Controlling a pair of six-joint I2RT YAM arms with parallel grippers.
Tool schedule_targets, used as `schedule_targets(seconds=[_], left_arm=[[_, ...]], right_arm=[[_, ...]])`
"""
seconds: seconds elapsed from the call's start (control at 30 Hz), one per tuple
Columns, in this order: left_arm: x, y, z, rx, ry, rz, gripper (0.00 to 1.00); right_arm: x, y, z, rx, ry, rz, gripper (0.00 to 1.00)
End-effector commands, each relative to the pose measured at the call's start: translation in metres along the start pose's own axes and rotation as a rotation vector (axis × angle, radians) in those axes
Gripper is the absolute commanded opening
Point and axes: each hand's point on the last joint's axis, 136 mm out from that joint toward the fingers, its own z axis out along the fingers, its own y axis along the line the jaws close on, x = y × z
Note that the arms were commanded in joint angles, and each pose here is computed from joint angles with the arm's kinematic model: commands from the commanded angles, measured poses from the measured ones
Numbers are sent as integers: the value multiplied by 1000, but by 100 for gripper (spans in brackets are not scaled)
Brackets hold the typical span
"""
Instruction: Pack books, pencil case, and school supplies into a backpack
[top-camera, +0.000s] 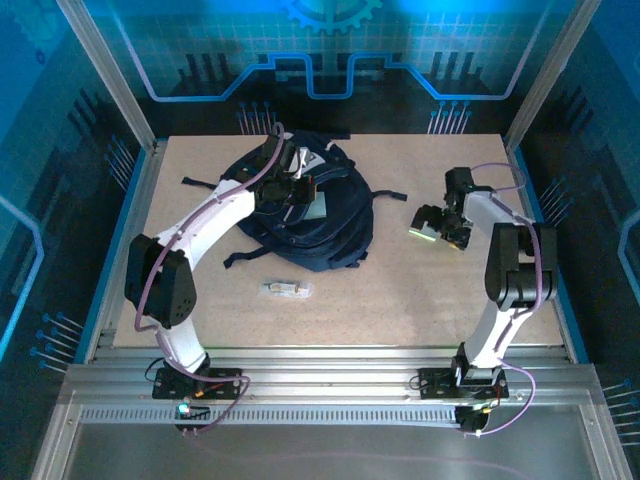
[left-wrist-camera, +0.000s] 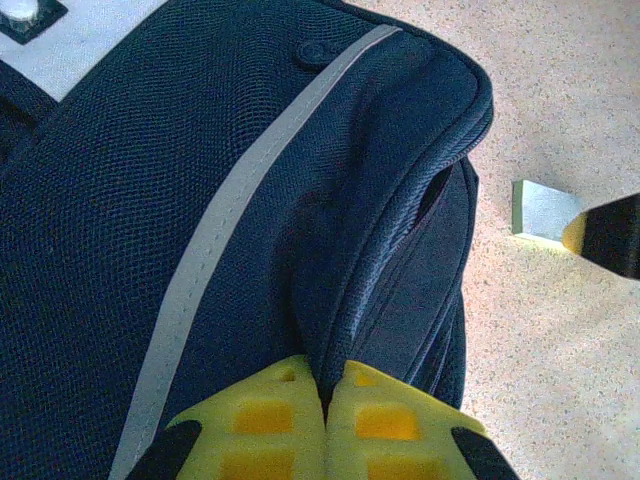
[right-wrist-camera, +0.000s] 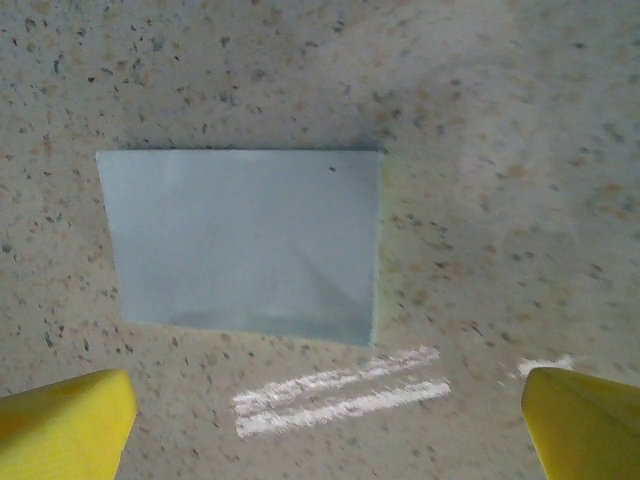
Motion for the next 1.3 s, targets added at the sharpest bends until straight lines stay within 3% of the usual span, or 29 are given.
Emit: schedule_targets(seconds=[0.0, 0.43, 0.7, 0.9, 1.1, 1.27], left_arm=[[-11, -21, -19, 77, -47, -6, 0], [-6, -19, -13, 79, -32, -27, 0], [-11, -22, -16, 86, -45, -35, 0], [-9, -22, -15, 91, -44, -45, 0], [-8, -21, -16, 89, -44, -45, 0], [-10, -21, -20, 85, -56, -38, 0]], right_arm=[[-16, 24, 2, -41, -40, 3, 100], [-21, 17, 35, 82, 10, 20, 99], [-13, 11, 40, 112, 16, 27, 79], [-10, 10, 31, 98, -6, 35, 67], [-16, 9, 6, 62, -43, 37, 66], [-10, 33, -27, -64, -58, -16, 66]])
